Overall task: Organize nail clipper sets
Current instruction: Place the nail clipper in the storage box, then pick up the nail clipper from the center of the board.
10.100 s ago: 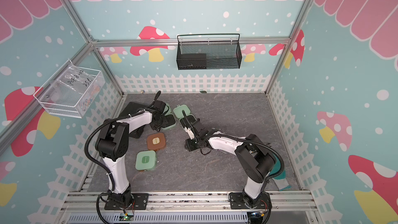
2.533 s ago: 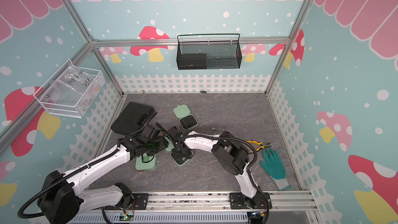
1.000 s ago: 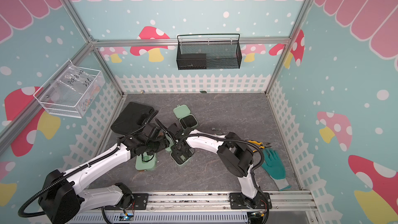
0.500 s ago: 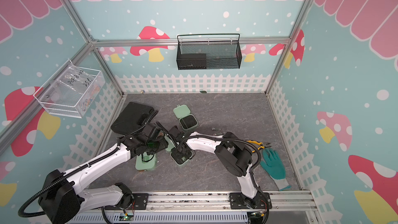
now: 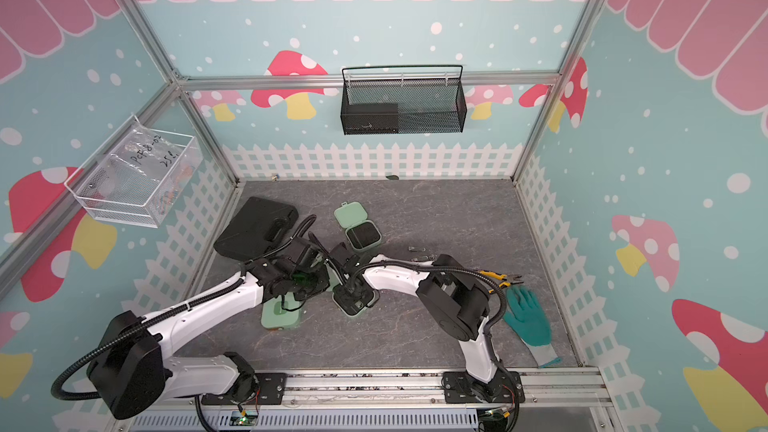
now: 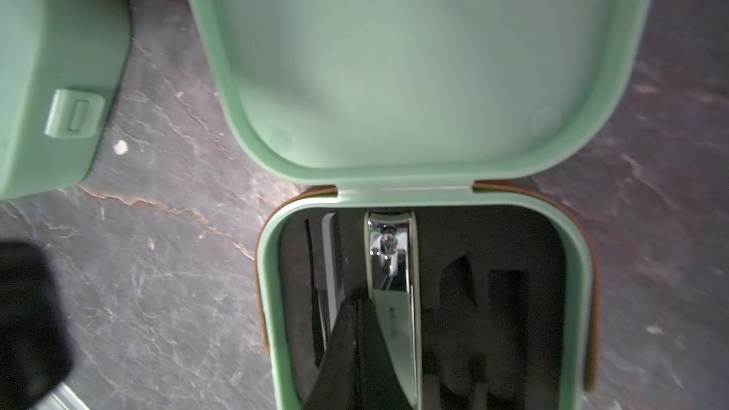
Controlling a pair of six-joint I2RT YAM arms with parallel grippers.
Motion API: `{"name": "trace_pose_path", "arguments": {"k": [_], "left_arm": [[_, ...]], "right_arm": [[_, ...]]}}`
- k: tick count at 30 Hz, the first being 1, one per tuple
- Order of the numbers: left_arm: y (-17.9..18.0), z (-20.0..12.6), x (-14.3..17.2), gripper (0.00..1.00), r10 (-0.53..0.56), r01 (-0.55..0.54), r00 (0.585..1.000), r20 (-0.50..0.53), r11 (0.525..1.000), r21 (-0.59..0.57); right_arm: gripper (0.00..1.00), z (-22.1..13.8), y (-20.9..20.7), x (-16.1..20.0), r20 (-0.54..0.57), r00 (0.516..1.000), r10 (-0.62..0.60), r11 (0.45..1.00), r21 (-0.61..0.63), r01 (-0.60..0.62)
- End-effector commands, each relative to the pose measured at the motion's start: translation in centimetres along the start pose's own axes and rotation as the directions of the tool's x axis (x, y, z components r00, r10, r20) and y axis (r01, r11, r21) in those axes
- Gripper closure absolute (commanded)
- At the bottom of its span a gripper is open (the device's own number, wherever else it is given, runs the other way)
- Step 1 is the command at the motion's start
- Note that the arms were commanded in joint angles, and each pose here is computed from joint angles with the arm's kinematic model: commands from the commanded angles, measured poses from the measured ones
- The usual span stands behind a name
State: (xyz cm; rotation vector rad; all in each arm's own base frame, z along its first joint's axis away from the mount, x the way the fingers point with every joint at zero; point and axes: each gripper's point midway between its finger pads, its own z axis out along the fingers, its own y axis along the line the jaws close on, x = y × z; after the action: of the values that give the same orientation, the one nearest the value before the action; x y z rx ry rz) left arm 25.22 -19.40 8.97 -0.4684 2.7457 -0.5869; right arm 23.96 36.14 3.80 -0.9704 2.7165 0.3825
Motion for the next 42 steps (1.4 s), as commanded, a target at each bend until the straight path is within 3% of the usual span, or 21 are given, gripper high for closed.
{"name": "trace_pose_path", "arguments": {"k": [1,17,23,33,42], "left_arm": [[0.8,1.4,1.5,1.0,-0.023,0.02,0.998,-0.059,0.998,-0.051],[0.5,4.6,3.8,1.0,-0.052,0.04,0.986,-0.157,0.996,-0.078],[0.3,5.0,3.7,1.0,-0.073,0.064,0.987,-0.141,0.996,-0.066],[-0.7,2.9,2.6,1.0,-0.069,0.066,0.993,-0.092,0.997,-0.032],[0.1,4.9,3.2,1.0,-0.078,0.068,0.99,-0.12,0.994,-0.081]], "right_arm": [[0.93,-5.9,0.3,-3.9,0.166,0.986,-0.019,1.0,0.009,0.018],[0.9,-10.6,-4.9,-3.0,0.259,0.964,0.067,0.996,0.032,-0.078],[0.9,-10.6,-6.9,-1.6,0.253,0.962,0.104,0.993,0.034,-0.116],[0.9,-10.7,-8.5,-0.4,0.259,0.956,0.137,0.988,0.036,-0.151],[0.82,-10.3,-10.5,-0.2,0.251,0.961,0.115,0.988,0.068,-0.136]]}}
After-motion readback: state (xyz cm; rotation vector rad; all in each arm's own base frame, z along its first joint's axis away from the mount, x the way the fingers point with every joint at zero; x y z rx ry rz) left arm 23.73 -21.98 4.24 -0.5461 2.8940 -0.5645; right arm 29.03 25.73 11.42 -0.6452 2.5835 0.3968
